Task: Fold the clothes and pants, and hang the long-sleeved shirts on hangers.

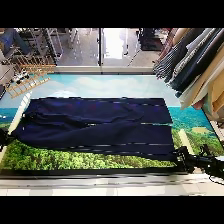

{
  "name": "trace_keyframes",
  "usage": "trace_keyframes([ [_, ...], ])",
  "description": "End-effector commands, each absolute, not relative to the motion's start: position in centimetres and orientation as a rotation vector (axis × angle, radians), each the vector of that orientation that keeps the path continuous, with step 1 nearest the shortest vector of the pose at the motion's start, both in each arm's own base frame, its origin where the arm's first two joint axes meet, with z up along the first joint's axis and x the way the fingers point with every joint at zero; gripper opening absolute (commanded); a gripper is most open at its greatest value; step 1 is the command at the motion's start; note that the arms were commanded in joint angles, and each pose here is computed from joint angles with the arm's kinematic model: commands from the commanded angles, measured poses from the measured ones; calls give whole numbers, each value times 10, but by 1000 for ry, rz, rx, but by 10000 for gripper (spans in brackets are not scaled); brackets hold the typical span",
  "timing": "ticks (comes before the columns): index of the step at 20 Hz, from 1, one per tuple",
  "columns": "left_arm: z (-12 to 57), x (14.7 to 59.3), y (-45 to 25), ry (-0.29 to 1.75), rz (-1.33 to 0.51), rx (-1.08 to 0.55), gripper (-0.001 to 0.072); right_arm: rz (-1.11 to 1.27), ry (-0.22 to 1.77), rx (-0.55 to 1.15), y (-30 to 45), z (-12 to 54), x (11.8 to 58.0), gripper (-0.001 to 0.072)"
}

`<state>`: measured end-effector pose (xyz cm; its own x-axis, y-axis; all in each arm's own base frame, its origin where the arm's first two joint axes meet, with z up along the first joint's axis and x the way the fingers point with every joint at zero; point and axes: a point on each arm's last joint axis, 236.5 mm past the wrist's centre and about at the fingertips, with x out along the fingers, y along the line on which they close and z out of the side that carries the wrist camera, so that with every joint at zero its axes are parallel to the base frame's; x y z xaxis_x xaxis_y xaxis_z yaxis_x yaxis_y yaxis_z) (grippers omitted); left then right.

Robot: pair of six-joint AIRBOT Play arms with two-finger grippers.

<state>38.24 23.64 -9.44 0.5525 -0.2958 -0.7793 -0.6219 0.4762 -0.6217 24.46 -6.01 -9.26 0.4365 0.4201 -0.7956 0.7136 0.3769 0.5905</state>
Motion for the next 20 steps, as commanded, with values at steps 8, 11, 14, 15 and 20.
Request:
trace_keyframes([
  [8, -92, 386, 223, 1031, 207, -1118, 14, -112, 1399, 1141, -31, -91, 201, 566],
  [11, -92, 386, 224, 1028, 211, -1116, 13, -78, 1416, 1075, -29, -82, 194, 566],
  [14, -92, 385, 223, 1032, 207, -1119, 14, -59, 1460, 1051, -26, -81, 183, 565],
  [15, -92, 385, 223, 1032, 207, -1119, 14, -11, 1447, 1046, -21, -76, 185, 565],
  [20, -92, 385, 222, 1034, 204, -1120, 14, -125, 1519, 972, -40, -87, 167, 563],
])
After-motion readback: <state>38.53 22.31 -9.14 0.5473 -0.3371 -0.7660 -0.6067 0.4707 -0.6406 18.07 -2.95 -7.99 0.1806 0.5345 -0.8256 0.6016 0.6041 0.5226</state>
